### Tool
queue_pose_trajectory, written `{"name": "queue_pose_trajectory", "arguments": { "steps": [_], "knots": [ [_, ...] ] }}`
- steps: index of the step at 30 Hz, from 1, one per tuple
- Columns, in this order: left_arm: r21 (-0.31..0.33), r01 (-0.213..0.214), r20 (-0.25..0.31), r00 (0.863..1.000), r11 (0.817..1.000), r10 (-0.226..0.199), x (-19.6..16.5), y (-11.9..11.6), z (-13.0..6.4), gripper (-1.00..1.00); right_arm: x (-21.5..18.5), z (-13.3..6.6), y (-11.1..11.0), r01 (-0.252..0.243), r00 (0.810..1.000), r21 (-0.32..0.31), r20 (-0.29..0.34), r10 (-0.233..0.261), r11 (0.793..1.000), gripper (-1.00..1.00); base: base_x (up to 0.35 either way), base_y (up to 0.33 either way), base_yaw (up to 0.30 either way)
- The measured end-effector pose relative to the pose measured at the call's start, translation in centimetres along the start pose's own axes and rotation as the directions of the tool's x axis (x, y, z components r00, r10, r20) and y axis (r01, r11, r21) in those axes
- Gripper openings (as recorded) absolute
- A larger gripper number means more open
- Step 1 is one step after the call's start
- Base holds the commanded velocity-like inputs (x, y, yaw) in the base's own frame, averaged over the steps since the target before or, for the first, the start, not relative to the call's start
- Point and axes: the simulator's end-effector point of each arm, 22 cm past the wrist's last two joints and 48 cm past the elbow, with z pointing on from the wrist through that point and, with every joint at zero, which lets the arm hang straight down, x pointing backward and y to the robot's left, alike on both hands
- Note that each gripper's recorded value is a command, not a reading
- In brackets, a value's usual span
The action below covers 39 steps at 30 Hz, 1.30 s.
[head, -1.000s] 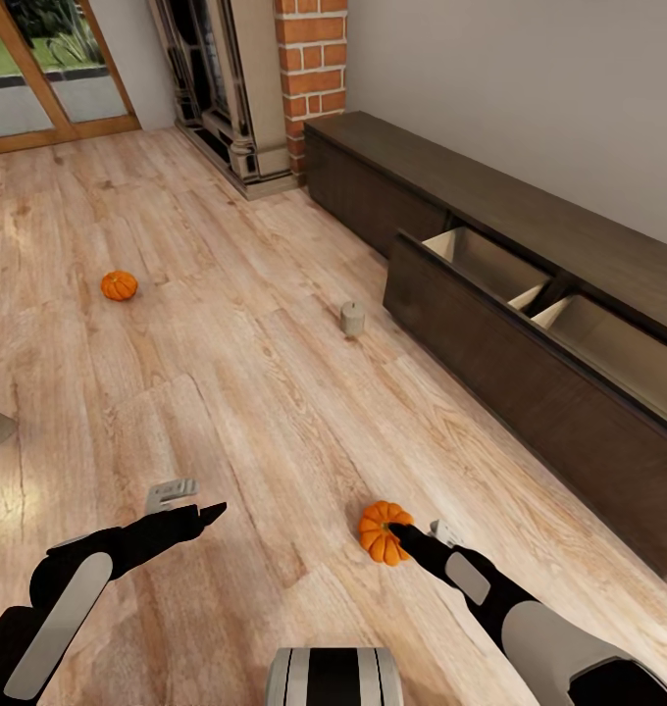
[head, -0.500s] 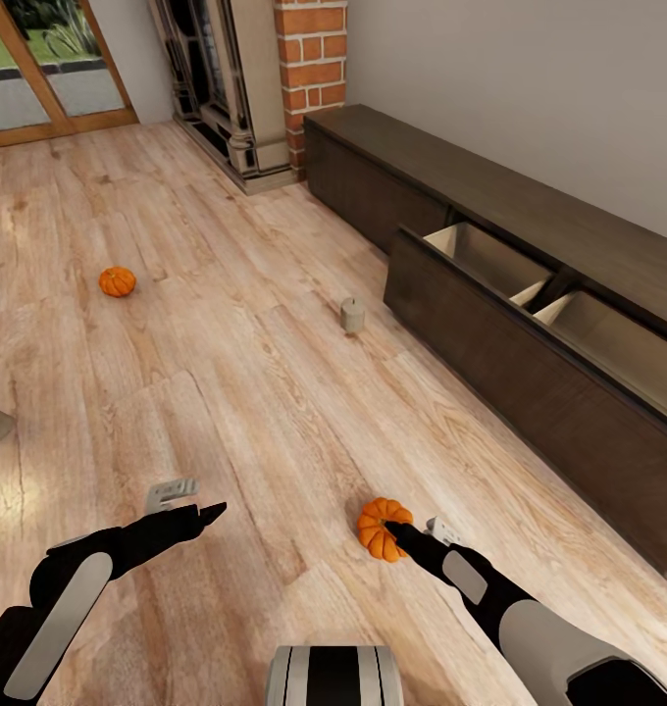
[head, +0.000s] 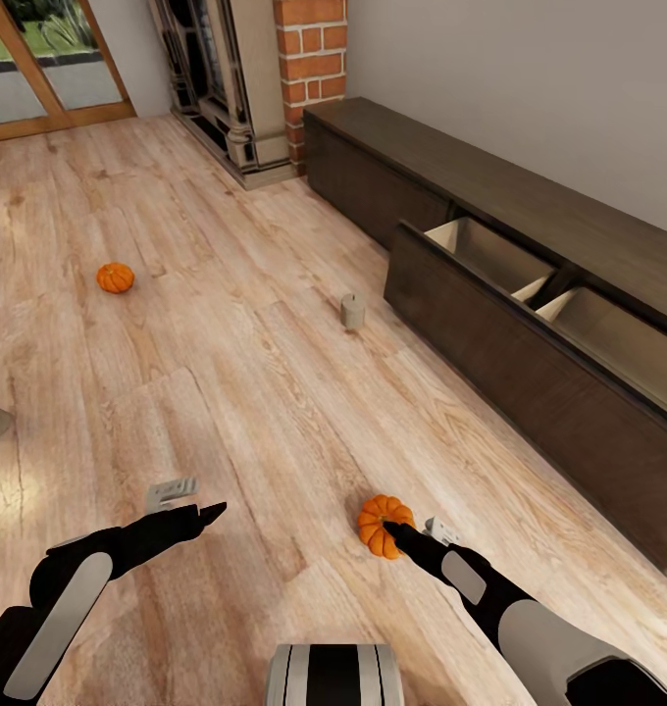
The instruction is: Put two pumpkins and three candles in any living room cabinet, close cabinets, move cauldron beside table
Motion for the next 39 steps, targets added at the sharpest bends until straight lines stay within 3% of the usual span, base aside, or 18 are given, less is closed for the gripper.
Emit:
{"name": "queue_pose_trajectory", "arguments": {
  "steps": [17, 39],
  "knots": [
    [0.001, -0.001, 0.001, 1.0, 1.0, 0.001, 0.0, 0.0, 0.0, 1.0, -0.3, -0.1, 1.2, 0.004, 1.0, -0.05, 0.008, -0.003, 0.999, 1.0, 0.0, 0.0, 0.0],
    [0.0, 0.0, 0.001, 1.0, 1.0, 0.0, 0.0, 0.0, 0.0, 1.0, -0.4, -0.1, 1.2, 0.004, 1.0, -0.052, 0.008, -0.004, 0.999, 1.0, 0.015, 0.0, 0.0]
  ]
}}
